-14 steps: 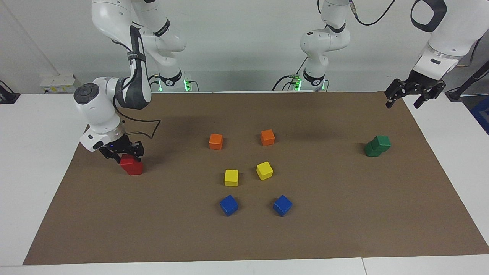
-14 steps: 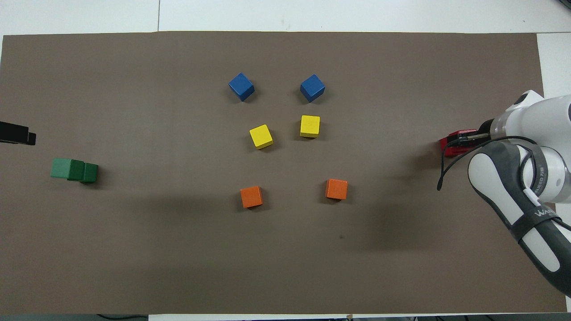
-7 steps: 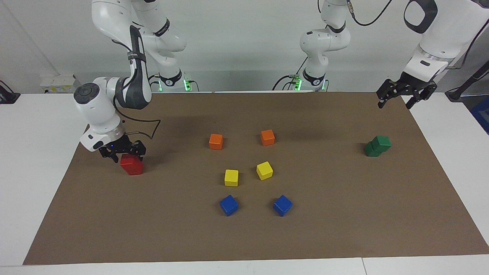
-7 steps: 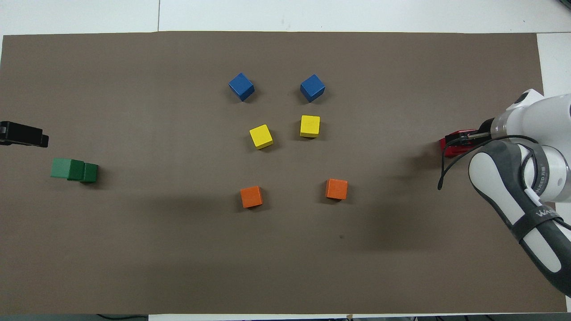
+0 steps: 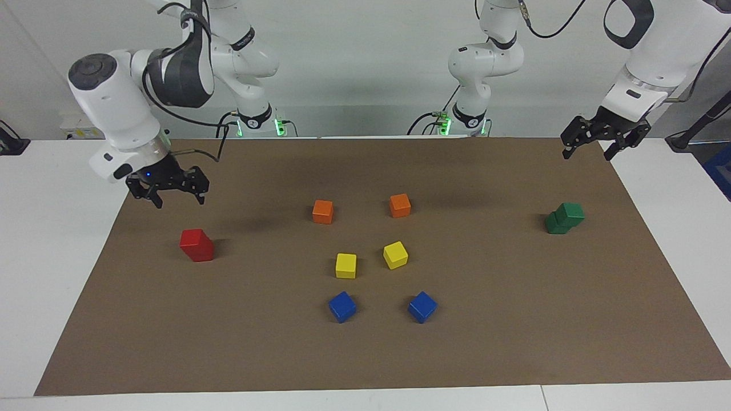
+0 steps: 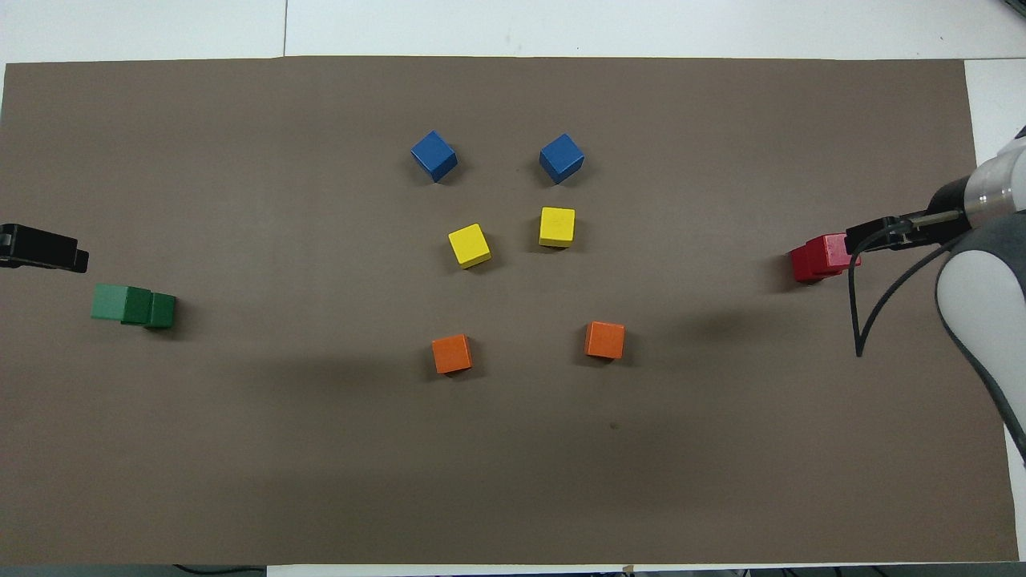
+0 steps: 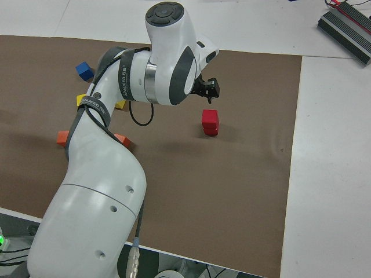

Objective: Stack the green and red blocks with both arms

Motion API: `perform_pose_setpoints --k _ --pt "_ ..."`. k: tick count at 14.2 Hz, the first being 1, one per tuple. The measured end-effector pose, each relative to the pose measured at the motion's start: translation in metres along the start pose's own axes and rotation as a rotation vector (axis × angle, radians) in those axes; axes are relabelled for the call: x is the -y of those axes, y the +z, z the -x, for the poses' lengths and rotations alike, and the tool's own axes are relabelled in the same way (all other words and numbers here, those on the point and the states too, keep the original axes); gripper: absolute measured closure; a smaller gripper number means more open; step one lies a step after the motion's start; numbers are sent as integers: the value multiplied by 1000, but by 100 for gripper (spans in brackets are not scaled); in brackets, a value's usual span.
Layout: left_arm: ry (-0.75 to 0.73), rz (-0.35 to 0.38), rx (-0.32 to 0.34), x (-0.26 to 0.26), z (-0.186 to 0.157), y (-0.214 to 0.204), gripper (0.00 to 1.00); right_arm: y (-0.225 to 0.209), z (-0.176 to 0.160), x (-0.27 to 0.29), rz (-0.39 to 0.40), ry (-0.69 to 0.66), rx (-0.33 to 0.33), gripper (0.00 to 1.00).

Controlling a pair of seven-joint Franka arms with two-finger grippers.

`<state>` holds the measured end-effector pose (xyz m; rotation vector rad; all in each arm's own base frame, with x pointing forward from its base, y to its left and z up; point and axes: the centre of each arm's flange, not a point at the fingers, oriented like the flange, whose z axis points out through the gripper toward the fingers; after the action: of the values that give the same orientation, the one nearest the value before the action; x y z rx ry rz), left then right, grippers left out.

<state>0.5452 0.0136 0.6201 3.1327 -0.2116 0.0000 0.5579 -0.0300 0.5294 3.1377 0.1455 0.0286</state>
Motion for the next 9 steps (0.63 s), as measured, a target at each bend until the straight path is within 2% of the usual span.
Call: perform_pose_setpoints --k 4,7,9 --pt "0 1 4 0 1 -2 0 -54 34 11 -24 2 4 0" --pt "-1 1 4 0 1 -2 0 -66 34 12 -26 -1 11 3" --pt "-1 2 5 0 0 -2 0 -63 31 12 -28 -1 20 0"
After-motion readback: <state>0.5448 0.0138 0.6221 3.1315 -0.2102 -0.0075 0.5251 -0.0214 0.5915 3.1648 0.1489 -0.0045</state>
